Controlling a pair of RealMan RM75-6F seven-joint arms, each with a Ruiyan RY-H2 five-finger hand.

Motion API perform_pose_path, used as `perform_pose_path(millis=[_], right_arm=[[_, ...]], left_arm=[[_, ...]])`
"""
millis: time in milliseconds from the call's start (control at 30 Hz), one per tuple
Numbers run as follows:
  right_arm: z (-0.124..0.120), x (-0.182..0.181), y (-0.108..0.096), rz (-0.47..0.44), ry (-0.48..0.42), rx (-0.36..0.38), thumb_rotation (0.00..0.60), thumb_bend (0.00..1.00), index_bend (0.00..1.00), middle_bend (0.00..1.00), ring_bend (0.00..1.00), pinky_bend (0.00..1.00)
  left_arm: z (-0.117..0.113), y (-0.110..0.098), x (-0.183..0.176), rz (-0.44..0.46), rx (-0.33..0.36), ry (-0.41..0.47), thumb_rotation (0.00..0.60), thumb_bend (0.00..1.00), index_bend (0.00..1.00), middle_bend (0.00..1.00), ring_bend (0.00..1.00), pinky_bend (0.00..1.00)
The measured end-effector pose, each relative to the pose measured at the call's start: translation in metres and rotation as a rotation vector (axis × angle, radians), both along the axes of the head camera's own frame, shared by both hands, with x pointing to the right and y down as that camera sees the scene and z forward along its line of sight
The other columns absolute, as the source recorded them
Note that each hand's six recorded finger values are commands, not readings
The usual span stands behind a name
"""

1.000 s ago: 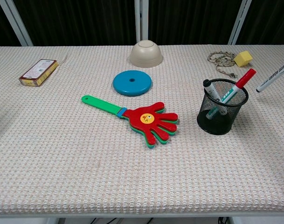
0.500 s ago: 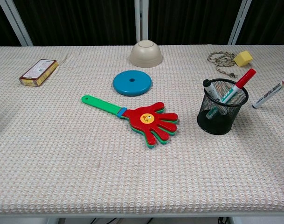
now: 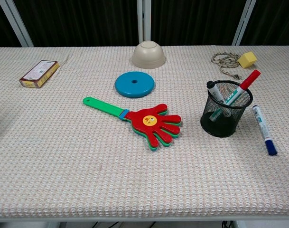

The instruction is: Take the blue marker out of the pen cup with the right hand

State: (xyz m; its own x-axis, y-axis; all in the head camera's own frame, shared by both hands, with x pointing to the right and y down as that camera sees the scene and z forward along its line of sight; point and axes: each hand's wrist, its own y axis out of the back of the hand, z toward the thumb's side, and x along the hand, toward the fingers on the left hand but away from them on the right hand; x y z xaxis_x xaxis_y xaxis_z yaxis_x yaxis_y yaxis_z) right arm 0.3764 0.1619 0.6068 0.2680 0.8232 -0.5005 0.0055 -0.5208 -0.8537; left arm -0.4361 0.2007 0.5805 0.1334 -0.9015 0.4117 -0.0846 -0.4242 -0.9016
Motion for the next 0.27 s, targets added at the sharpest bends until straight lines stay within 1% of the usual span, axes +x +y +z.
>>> perform_pose_path(millis=[100, 167, 267], right_arm=[[-0.013, 0.014, 0.007, 0.040, -0.004, 0.036, 0.600, 0.03, 0.00, 0.00, 0.00, 0.00], [-0.021, 0.025, 0.009, 0.075, 0.001, 0.074, 0.600, 0.03, 0.00, 0.00, 0.00, 0.00], [-0.033, 0.046, 0.012, 0.135, 0.028, 0.156, 0.600, 0.04, 0.00, 0.00, 0.00, 0.00]], left_arm=[[-0.004, -0.002, 0.002, 0.004, 0.010, -0.001, 0.600, 0.18, 0.15, 0.09, 0.02, 0.04], [-0.007, -0.004, 0.003, 0.010, 0.021, -0.003, 0.600, 0.18, 0.15, 0.09, 0.02, 0.04], [-0.008, -0.005, 0.004, 0.017, 0.033, -0.007, 0.600, 0.18, 0.15, 0.09, 0.02, 0.04]])
